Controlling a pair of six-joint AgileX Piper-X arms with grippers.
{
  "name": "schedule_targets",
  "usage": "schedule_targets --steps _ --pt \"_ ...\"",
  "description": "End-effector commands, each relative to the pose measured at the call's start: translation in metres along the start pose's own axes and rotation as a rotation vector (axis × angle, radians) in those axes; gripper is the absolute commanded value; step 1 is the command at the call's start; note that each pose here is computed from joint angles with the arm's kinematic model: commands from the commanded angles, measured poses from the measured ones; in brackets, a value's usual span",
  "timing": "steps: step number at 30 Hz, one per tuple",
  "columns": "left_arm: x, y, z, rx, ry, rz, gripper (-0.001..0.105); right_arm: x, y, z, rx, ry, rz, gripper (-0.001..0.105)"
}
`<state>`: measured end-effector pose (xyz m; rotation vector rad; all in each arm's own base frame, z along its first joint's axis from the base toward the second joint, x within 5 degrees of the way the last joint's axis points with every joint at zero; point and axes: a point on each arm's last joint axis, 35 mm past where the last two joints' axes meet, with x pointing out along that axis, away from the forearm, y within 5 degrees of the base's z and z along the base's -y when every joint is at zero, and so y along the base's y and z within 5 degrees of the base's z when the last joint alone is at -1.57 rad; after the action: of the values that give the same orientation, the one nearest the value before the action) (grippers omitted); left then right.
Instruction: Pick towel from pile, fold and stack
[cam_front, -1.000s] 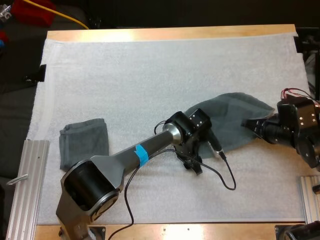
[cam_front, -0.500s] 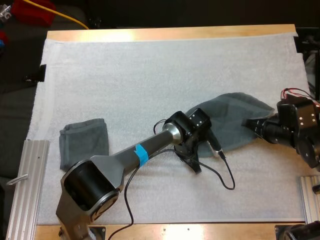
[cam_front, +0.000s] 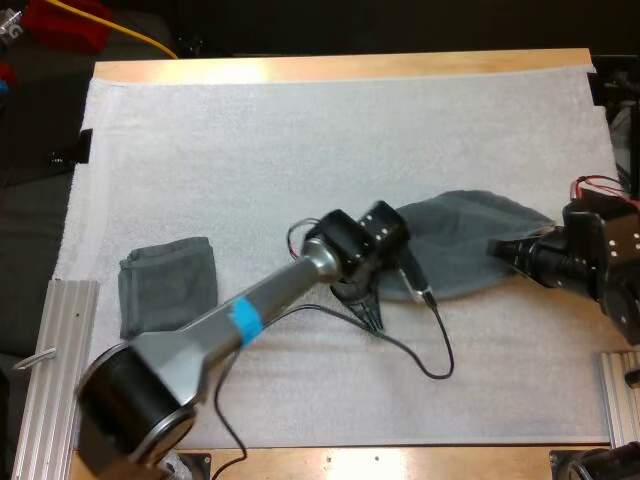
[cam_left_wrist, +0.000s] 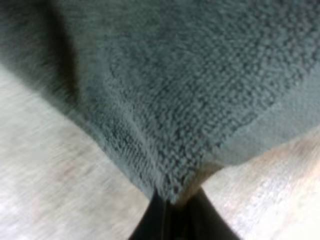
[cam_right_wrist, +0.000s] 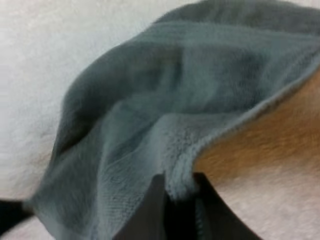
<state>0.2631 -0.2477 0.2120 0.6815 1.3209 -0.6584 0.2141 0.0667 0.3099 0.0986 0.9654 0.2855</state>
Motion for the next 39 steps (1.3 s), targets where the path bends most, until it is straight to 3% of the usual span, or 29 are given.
schedule_targets --steps 1,8,12,15,21,29,39 --pt "-0.014 0.004 -0.004 -0.002 -0.011 0.038 0.000 -0.006 0.003 0.004 -0.019 -0.022 0.035 0.000" --pt "-0.074 0.010 -0.025 -0.010 -0.114 0.131 0.000 -0.023 0.030 0.016 -0.101 -0.069 0.112 0.000" --pt "-0.104 0.011 -0.041 -0.028 -0.172 0.172 0.000 -0.037 0.046 0.020 -0.167 -0.088 0.084 0.000" --pt "-0.124 0.012 -0.054 -0.037 -0.189 0.231 0.000 -0.046 0.056 0.019 -0.215 -0.067 0.082 0.000" --pt "-0.156 0.010 -0.081 -0.064 -0.218 0.247 0.000 -0.057 0.071 0.011 -0.273 -0.026 0.124 0.000" --pt "-0.177 0.002 -0.113 -0.070 -0.161 0.259 0.000 -0.073 0.098 -0.005 -0.342 0.062 0.195 0.000" --pt "-0.191 -0.030 -0.127 -0.017 -0.165 0.289 0.000 -0.092 0.120 -0.025 -0.367 0.105 0.287 0.000"
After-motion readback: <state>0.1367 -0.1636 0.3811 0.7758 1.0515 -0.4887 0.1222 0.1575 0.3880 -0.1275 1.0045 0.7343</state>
